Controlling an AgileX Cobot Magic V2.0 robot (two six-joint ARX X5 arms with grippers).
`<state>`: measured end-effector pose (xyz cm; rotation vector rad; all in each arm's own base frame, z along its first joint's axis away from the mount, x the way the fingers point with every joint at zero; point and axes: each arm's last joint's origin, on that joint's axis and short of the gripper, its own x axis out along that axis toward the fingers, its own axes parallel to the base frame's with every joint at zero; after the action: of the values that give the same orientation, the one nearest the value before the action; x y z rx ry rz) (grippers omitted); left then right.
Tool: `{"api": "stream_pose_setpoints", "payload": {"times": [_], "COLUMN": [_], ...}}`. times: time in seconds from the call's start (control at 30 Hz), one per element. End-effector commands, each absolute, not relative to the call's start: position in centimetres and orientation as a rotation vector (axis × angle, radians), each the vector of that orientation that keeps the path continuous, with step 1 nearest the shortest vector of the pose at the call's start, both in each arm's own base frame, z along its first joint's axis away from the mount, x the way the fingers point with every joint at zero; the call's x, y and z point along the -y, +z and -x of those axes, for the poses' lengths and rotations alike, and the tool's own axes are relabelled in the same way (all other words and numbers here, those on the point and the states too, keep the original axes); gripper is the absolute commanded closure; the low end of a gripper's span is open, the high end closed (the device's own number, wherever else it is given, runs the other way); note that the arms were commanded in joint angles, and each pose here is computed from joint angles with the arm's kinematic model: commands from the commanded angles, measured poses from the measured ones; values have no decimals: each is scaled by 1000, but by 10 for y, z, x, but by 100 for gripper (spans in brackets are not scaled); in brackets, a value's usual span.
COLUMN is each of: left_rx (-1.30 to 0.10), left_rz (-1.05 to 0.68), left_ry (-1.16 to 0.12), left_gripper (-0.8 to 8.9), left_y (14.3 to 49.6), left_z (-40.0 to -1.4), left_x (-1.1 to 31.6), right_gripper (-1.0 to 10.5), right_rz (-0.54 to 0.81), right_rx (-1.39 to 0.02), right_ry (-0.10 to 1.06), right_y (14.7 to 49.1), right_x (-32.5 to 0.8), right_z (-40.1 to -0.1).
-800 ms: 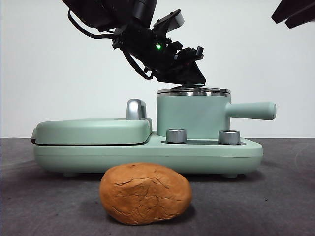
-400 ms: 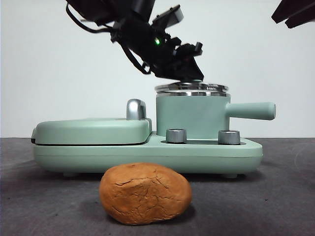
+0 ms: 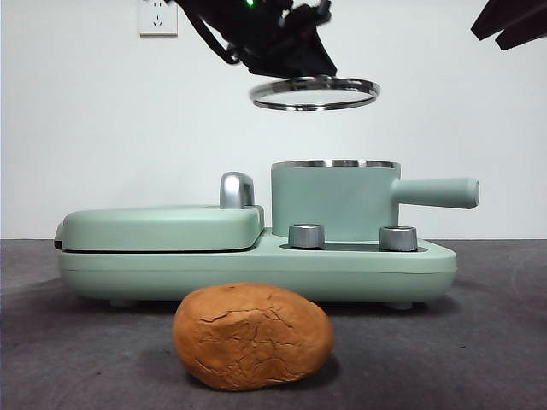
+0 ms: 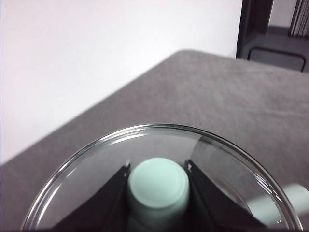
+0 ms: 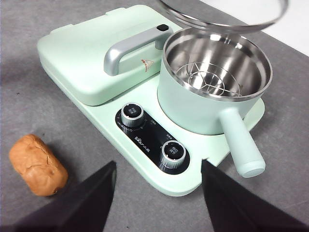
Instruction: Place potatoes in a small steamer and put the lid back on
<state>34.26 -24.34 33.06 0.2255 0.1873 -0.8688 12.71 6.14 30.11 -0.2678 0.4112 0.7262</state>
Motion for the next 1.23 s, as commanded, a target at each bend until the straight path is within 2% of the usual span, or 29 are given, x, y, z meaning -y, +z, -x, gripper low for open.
{"api": "stream_pose_setpoints", "payload": {"times": [0.03, 0.37, 0.6, 1.07, 1.23], "left_rx": [-180, -426, -403, -414, -421], "left_rz": [-221, -266, -259, -212, -214], "left_ry": [-878, -875, -870, -743, -742], "left_gripper": [805, 800, 800, 800, 800], "left_y": [354, 366, 373, 364, 365], "left_z": [-330, -293, -259, -207, -204], "left_x": [239, 207, 184, 131, 129], "right_gripper": [669, 669, 669, 669, 669], "right_rz": [256, 256, 257, 257, 271], "right_rx": [-397, -399, -404, -418, -484], "right_ry": [727, 727, 728, 731, 804], "right_y": [307, 307, 306, 305, 296], "right_x": [-62, -62, -62, -63, -73], "right_z": [-127, -127, -127, -128, -134]}}
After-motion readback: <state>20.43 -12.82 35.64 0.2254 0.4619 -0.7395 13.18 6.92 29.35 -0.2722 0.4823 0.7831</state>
